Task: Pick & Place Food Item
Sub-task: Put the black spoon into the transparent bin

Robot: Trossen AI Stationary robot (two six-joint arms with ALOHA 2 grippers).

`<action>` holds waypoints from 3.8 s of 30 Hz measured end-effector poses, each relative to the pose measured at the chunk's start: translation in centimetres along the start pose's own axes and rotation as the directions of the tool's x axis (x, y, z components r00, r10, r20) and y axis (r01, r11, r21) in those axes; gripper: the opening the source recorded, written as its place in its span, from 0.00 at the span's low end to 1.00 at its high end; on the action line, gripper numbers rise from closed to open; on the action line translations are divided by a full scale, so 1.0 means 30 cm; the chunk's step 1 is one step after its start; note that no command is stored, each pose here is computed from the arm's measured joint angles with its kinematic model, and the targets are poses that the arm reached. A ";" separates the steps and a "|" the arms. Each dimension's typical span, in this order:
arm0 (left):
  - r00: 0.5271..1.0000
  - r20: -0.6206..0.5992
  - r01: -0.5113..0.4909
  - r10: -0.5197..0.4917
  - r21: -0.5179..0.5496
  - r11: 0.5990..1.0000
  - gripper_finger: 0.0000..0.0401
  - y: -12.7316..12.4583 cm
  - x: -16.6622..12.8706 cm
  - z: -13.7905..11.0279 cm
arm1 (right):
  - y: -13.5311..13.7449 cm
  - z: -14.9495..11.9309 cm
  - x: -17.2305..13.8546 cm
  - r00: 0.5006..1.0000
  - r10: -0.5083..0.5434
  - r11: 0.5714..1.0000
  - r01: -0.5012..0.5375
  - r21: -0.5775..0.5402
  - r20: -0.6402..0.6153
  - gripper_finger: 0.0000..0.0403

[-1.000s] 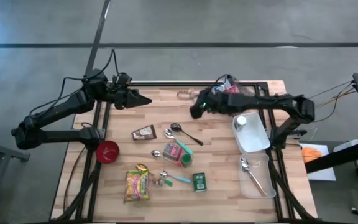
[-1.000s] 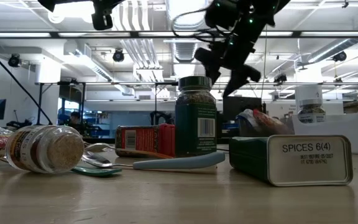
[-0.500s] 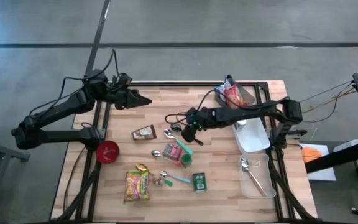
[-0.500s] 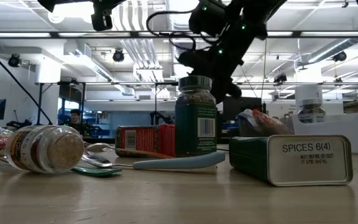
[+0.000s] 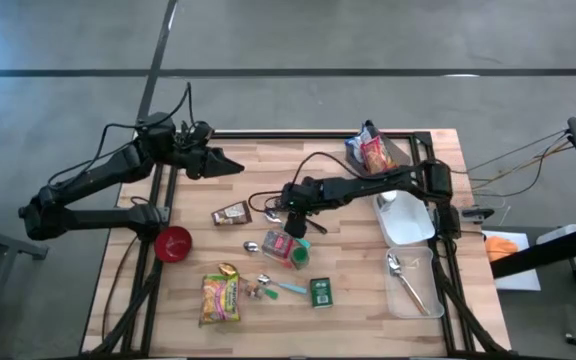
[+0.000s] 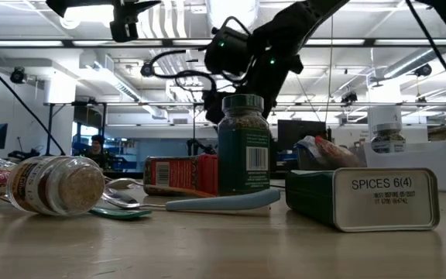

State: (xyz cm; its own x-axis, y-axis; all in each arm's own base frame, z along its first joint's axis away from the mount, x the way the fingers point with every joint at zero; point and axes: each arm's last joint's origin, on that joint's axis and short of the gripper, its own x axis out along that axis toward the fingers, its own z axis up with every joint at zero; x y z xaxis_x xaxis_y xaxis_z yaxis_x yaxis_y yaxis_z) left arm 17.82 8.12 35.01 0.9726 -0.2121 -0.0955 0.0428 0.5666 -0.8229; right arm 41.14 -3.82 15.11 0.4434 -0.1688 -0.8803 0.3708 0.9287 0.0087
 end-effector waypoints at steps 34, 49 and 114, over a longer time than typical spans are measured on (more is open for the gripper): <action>0.999 -0.037 -0.009 0.009 0.013 1.000 0.64 0.006 -0.002 -0.011 | 0.006 -0.035 0.018 0.995 0.005 0.992 0.007 0.122 -0.098 0.03; 0.999 -0.038 -0.010 0.011 0.013 1.000 0.64 0.007 -0.002 -0.011 | -0.037 -0.010 -0.266 0.995 -0.094 0.969 0.099 0.228 -0.033 0.02; 0.927 0.271 -0.240 0.261 -0.108 0.965 0.64 0.085 0.049 0.057 | 0.214 -0.917 -0.936 0.981 0.186 0.792 -0.122 0.598 -0.047 0.02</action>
State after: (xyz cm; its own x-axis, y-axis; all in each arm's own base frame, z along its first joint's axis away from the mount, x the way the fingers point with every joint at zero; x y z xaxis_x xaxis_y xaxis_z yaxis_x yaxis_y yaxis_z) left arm 19.76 10.62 33.72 0.9743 0.1671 -0.1513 -0.2169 0.5118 -0.8313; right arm 8.63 15.98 26.83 0.4659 0.0228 -0.8845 0.7279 0.5585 0.3978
